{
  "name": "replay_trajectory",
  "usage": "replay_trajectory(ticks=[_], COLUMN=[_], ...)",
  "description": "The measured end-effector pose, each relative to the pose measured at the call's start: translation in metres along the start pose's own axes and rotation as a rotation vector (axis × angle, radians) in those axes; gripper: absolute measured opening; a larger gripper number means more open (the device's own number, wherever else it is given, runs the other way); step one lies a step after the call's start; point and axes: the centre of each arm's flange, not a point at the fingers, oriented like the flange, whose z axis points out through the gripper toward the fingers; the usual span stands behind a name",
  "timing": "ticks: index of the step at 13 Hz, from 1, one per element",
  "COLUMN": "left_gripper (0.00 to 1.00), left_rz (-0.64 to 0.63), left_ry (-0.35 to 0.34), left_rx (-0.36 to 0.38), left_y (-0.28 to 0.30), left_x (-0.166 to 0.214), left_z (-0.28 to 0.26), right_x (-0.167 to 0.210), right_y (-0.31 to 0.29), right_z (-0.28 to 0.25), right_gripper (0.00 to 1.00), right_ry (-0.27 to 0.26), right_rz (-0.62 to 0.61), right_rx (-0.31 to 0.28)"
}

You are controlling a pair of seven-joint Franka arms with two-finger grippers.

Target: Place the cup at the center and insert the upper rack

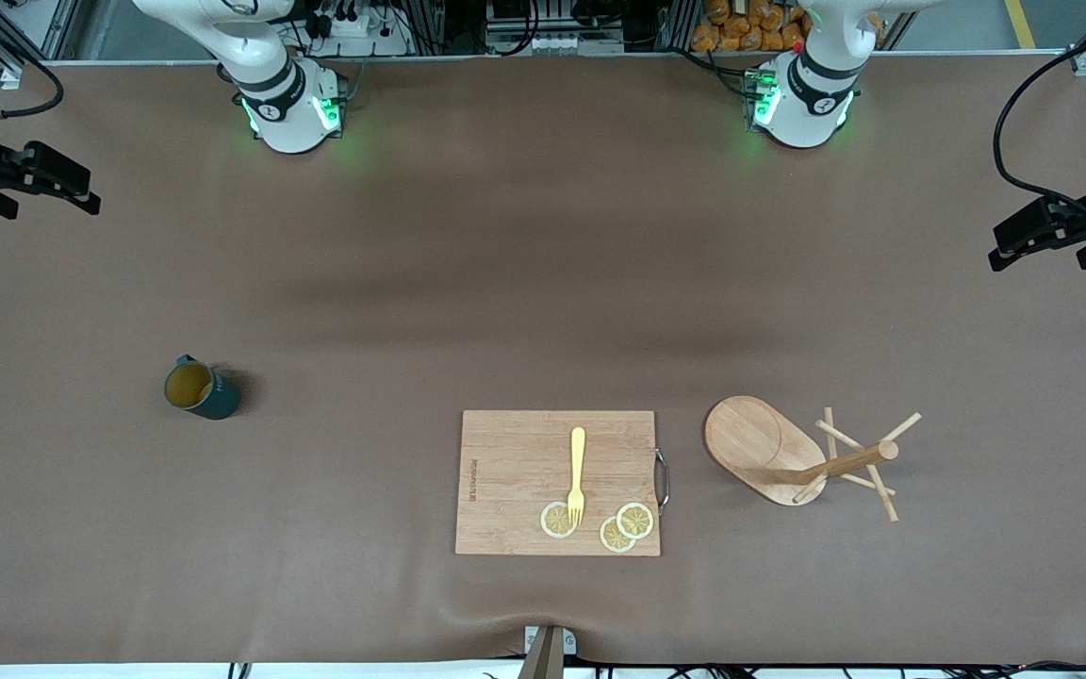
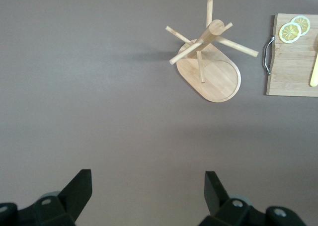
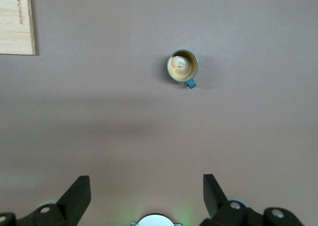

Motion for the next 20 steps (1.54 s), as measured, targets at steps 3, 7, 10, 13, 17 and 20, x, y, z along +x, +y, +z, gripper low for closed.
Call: replay_trajectory(ticks=[3, 7, 10, 13, 17, 20], left_gripper=[1.00, 1.00, 1.00, 1.00, 1.00, 1.00], left_rz=[0.003, 0.006, 0.007, 0.007, 0.008, 0.010], left_ry=[0.000, 0.001, -0.002, -0.008, -0.017, -0.028], left_rx=[0.000, 0.000, 0.000, 0.000, 0.000, 0.000], left_y=[0.002, 0.003, 0.004, 0.004, 0.004, 0.006], left_x=[0.000, 0.000, 0.000, 0.000, 0.000, 0.003], left_z=[0.000, -0.001, 0.000, 0.002, 0.005, 0.011], right_x=[0.002, 0.002, 0.002, 0.003, 0.027, 0.071], right_y=[-0.005, -0.007, -0.006, -0.005, 0.001, 0.016], right_z=[0.002, 0.003, 0.004, 0.006, 0.041, 0.114], right_gripper=[1.00, 1.00, 1.00, 1.00, 1.00, 1.00], right_ry=[-0.004, -0.005, -0.007, -0.012, -0.045, -0.091], right_rz=[-0.009, -0.013, -0.012, -0.009, 0.002, 0.026], right_rx=[0.000, 0.000, 0.000, 0.001, 0.003, 0.003])
